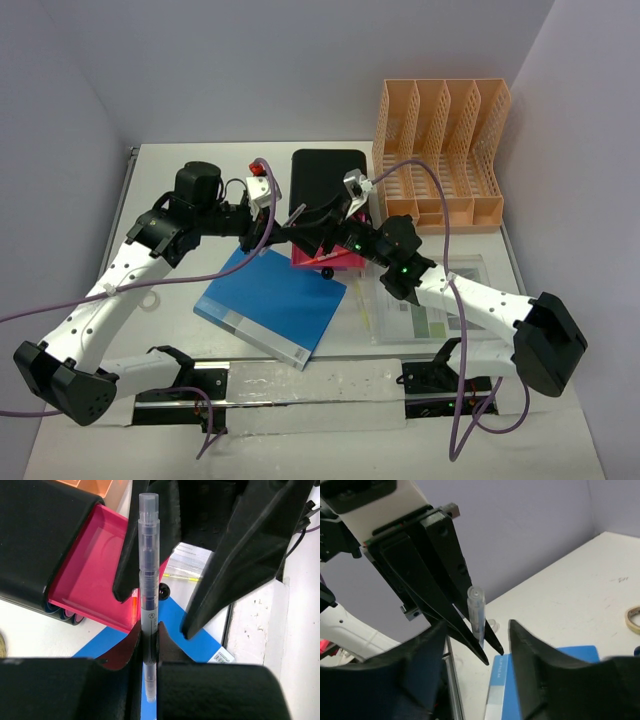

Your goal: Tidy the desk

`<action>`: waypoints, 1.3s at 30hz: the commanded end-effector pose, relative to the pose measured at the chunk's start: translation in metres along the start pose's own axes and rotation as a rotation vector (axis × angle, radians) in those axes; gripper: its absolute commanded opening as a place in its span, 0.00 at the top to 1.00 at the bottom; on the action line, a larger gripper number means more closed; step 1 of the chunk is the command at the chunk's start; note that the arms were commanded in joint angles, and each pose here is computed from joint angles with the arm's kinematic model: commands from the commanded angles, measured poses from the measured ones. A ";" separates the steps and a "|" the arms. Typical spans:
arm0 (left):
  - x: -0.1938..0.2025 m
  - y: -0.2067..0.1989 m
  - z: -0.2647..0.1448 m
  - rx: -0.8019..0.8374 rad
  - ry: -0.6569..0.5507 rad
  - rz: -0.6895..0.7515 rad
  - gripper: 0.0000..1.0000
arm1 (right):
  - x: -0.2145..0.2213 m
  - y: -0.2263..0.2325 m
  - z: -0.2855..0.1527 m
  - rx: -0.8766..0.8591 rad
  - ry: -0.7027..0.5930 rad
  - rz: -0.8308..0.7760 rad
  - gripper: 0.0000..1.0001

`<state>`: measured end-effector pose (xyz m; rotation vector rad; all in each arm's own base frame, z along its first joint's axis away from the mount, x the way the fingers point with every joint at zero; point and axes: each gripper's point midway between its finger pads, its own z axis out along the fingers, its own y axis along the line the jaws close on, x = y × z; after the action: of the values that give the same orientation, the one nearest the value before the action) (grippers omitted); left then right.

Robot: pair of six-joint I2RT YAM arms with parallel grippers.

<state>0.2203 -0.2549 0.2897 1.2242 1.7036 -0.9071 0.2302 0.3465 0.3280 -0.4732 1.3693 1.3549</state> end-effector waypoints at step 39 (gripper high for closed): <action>-0.017 0.007 -0.007 -0.068 -0.045 0.037 1.00 | -0.045 -0.004 0.008 0.104 -0.104 -0.051 1.00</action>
<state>0.2225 -0.2534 0.2890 1.2190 1.7089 -0.8876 0.2508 0.3286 0.3677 -0.3548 1.3431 1.2207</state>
